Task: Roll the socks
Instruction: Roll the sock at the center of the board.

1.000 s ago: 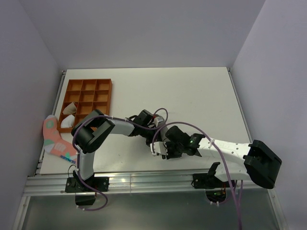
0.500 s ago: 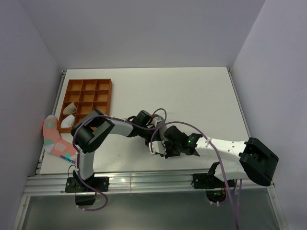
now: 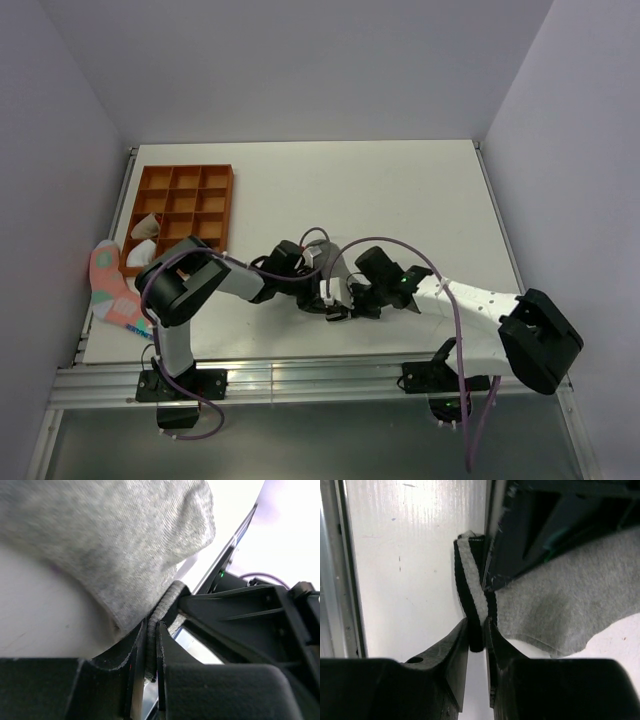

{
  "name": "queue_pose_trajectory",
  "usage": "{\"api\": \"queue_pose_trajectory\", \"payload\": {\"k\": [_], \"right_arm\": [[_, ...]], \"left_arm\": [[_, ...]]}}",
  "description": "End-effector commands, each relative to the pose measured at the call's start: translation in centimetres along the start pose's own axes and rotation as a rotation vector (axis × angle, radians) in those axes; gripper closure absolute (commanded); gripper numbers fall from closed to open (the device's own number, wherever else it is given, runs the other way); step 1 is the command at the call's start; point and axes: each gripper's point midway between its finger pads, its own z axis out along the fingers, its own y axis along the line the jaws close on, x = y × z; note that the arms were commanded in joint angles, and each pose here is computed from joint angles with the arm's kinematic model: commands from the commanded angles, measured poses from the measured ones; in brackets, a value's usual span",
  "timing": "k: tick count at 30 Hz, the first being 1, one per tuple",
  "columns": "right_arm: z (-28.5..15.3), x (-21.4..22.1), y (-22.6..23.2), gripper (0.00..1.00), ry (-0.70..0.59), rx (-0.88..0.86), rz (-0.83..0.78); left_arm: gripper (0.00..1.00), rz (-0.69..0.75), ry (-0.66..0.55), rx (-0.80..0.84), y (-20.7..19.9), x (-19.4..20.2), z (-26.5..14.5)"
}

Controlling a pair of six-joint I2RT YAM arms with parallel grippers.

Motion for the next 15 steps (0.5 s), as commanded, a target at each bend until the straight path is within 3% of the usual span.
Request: {"api": "queue_pose_trajectory", "payload": {"k": [1,8,15], "right_arm": [[-1.6,2.3,1.7,0.9,0.082,-0.111,0.093],[-2.0,3.2,1.0,0.92,0.101,-0.173,0.182],[-2.4,3.2,-0.1,0.86,0.082,-0.147,0.204]], "left_arm": [[0.84,-0.097,-0.086,-0.144,4.8,0.2,-0.3],[0.81,-0.107,-0.201,-0.059,3.4,-0.7,-0.4],[0.86,-0.117,-0.179,-0.089,3.8,-0.3,0.9]]}}
